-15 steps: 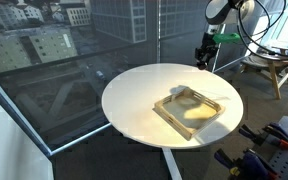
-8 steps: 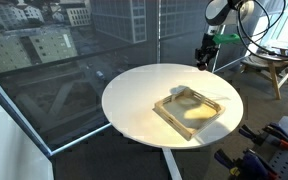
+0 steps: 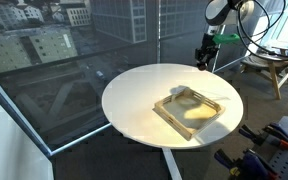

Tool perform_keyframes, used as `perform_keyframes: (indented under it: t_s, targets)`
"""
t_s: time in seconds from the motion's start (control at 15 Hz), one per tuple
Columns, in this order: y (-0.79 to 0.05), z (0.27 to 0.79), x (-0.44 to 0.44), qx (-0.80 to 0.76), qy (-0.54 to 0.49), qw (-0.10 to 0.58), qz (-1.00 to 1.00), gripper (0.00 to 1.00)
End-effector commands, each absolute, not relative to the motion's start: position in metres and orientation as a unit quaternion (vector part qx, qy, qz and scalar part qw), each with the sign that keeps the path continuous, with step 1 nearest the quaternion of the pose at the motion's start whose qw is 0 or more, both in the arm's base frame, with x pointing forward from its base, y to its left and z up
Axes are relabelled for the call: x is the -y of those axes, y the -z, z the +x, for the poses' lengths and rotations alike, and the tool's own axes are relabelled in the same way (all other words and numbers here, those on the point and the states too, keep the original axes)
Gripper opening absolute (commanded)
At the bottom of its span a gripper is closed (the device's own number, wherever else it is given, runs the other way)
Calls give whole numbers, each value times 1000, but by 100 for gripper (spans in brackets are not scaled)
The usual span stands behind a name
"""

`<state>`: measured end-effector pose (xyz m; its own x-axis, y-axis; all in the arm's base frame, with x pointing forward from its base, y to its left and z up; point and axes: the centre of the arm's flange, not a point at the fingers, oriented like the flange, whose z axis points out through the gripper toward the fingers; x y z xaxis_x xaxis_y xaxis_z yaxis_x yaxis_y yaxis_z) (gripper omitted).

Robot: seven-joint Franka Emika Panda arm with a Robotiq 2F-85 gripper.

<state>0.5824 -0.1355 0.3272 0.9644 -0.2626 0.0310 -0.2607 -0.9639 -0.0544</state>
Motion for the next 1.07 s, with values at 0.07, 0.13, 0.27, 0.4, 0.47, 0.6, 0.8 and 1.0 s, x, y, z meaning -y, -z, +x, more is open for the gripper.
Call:
perform_keyframes:
  t_s: [0.07,0.13,0.27,0.4,0.47,0.6,0.8,1.0]
  targets:
    - [-327,584,134,-130,19,23,-991,33]
    - [-327,584,133,-129,19,22,-991,33]
    - [-328,585,131,-127,19,21,-992,33]
    - [-329,586,127,-122,21,18,-992,33]
    - [-330,587,125,-120,22,17,-992,33]
    - [-332,588,119,-114,23,15,-993,33]
    - [-334,590,109,-103,24,13,-994,33]
    - [-337,592,97,-85,26,9,-996,33]
